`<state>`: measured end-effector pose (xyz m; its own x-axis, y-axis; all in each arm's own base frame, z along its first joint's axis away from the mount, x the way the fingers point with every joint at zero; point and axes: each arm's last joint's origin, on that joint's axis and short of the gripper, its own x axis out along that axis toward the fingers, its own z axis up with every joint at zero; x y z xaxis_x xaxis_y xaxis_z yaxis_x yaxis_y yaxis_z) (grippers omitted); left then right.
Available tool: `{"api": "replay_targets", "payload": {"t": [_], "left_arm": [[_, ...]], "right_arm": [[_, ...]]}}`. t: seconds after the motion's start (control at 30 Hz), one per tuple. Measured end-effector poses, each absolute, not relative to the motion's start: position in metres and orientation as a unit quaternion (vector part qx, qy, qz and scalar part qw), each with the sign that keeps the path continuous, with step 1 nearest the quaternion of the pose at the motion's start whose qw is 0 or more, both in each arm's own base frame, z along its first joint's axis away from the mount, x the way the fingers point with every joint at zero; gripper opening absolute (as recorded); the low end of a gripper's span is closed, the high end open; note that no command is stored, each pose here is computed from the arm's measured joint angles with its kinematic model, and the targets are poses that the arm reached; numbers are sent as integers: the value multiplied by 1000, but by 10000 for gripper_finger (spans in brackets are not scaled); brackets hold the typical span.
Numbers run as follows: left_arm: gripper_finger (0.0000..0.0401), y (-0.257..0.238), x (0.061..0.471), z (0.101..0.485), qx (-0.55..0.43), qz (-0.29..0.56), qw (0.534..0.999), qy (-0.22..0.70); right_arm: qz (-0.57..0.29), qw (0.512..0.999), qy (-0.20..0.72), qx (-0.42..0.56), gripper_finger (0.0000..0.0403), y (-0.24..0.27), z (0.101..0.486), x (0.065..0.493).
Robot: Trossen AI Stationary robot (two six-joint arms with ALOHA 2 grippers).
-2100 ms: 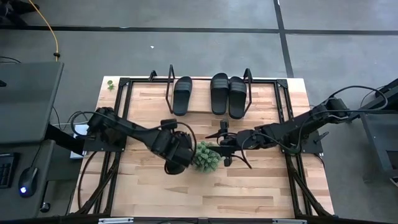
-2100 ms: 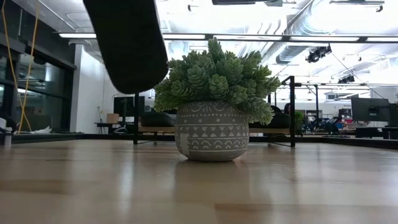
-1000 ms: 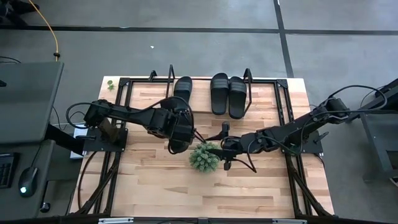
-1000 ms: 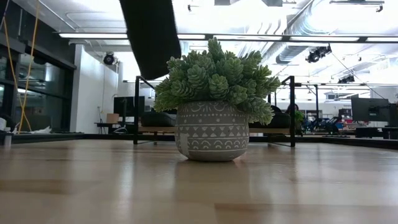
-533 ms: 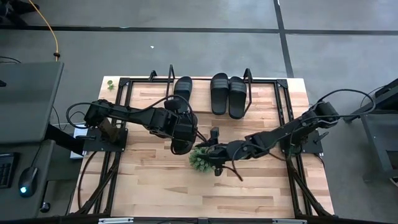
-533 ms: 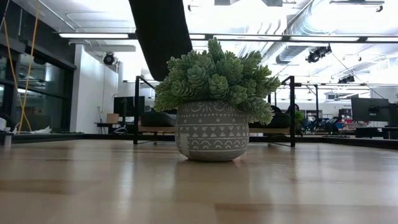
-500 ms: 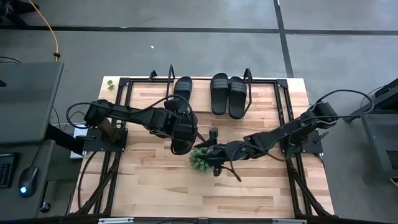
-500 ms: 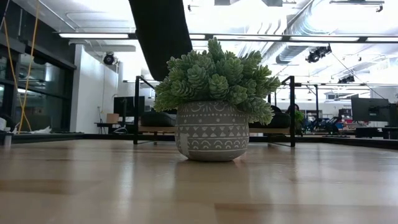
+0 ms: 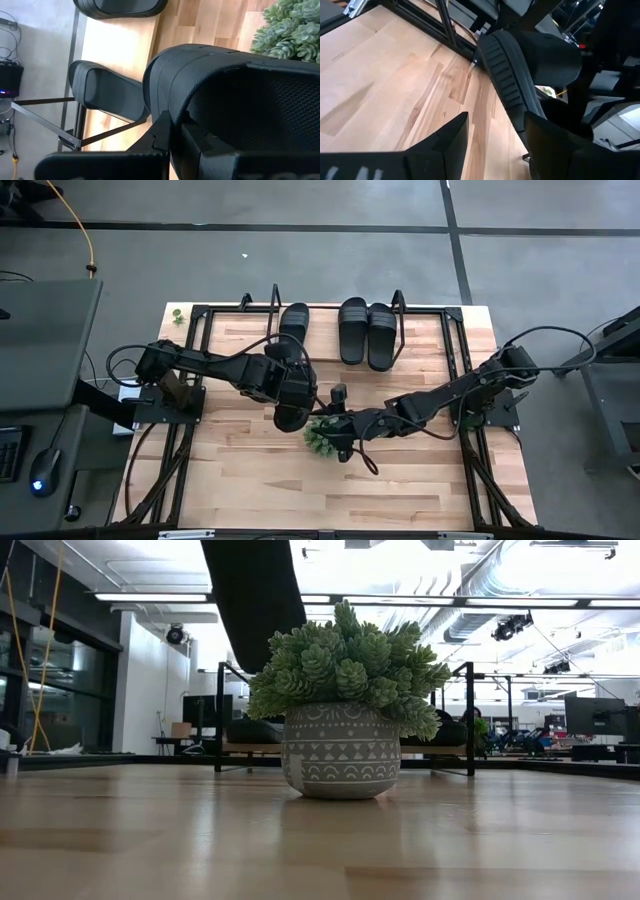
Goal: Pick and place slides into the shelf
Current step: Put the black slide on the shelf
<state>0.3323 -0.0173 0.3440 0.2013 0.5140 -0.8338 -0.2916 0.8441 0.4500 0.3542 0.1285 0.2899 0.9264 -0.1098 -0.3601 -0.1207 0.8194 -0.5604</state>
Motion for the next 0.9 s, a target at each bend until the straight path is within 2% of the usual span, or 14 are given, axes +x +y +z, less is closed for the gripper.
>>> {"api": "replay_targets", "payload": {"t": [0.43,0.9], "left_arm": [[5,-18,333,344,87,253,773,575],[5,-20,342,345,84,226,799,551]], "right_arm": [[-17,930,175,-321,183,126,294,356],[36,944,150,-293,183,121,292,365]]}}
